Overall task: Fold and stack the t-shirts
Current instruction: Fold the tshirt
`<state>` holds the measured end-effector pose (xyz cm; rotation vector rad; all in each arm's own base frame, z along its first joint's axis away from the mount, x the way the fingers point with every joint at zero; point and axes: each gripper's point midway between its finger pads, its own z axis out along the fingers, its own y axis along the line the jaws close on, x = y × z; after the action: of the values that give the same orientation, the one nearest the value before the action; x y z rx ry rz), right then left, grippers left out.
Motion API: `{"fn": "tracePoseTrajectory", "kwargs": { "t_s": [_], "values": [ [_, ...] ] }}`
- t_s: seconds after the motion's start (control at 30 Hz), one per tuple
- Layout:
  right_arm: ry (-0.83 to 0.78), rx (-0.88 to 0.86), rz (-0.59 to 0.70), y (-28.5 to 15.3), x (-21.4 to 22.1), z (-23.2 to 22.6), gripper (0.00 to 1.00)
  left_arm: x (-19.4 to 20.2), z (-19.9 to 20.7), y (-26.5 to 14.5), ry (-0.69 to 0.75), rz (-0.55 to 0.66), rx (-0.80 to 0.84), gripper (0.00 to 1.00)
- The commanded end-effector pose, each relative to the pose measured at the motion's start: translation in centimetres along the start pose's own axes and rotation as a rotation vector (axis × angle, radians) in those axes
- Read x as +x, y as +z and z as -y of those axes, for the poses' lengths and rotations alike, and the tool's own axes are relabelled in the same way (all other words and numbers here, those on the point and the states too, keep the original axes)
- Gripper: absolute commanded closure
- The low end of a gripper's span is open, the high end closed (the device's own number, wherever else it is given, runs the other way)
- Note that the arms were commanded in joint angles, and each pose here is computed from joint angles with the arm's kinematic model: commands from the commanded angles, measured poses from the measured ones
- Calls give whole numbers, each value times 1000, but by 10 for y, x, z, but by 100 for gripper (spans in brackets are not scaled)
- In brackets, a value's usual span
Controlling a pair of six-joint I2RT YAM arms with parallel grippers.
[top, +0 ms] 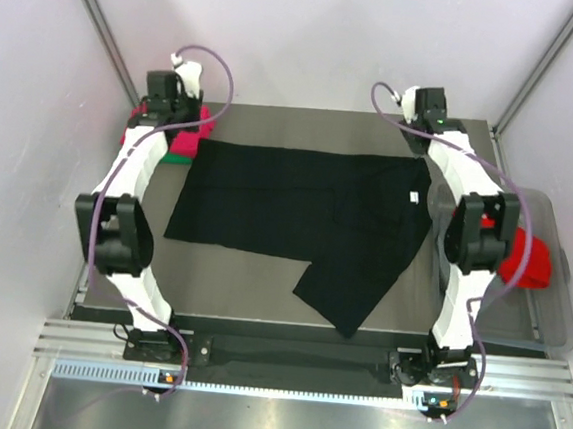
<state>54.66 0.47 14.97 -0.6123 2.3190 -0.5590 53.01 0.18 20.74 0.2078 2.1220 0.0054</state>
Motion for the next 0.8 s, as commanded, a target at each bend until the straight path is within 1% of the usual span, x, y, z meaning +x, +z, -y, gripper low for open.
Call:
{"fn": "tracePoseTrajectory", "kwargs": {
  "t_s": [0.0, 0.03, 0.07, 0.1, 0.13, 0.17, 0.2, 0.23, 0.3, 0.33, 0.4, 0.43, 0.53, 0.7, 0.77],
  "values": [
    [2, -84, 205, -73, -41, -11, 52, -19, 19, -41, -2, 64, 67, 66],
    [-51, -148, 197, -80, -25, -31, 53, -10, 24, -49, -1, 53, 78, 66],
    [-98, -214, 190, -83, -15, -51, 58, -3, 27, -52, -2, 42, 89, 66],
    [-171, -325, 170, -84, 4, -93, 63, 3, 30, -56, 0, 36, 100, 66],
    [-231, -361, 178, -92, 11, -108, 67, 21, 38, -61, -1, 12, 129, 66],
    [-261, -383, 185, -95, 16, -123, 70, 29, 42, -64, 2, 5, 141, 66],
    [-299, -420, 197, -100, 19, -145, 71, 39, 45, -65, 2, -9, 152, 66],
    [-319, -451, 177, -100, 34, -161, 71, 60, 52, -69, -2, -41, 176, 67],
    [-334, -531, 200, -105, 36, -191, 70, 80, 61, -72, 10, -67, 216, 70],
    [-329, -557, 190, -104, 39, -203, 69, 102, 67, -74, 6, -107, 237, 71],
    [-336, -603, 203, -107, 37, -221, 67, 124, 69, -76, 10, -145, 245, 73],
    [-328, -611, 199, -104, 36, -227, 67, 143, 72, -78, 9, -180, 252, 74],
    [-343, -641, 197, -102, 32, -244, 66, 168, 73, -80, 20, -215, 241, 75],
    [-368, -661, 188, -97, 24, -261, 66, 185, 75, -80, 10, -232, 240, 75],
    [-383, -665, 162, -89, 28, -268, 66, 190, 76, -79, 9, -245, 242, 75]
  ]
}}
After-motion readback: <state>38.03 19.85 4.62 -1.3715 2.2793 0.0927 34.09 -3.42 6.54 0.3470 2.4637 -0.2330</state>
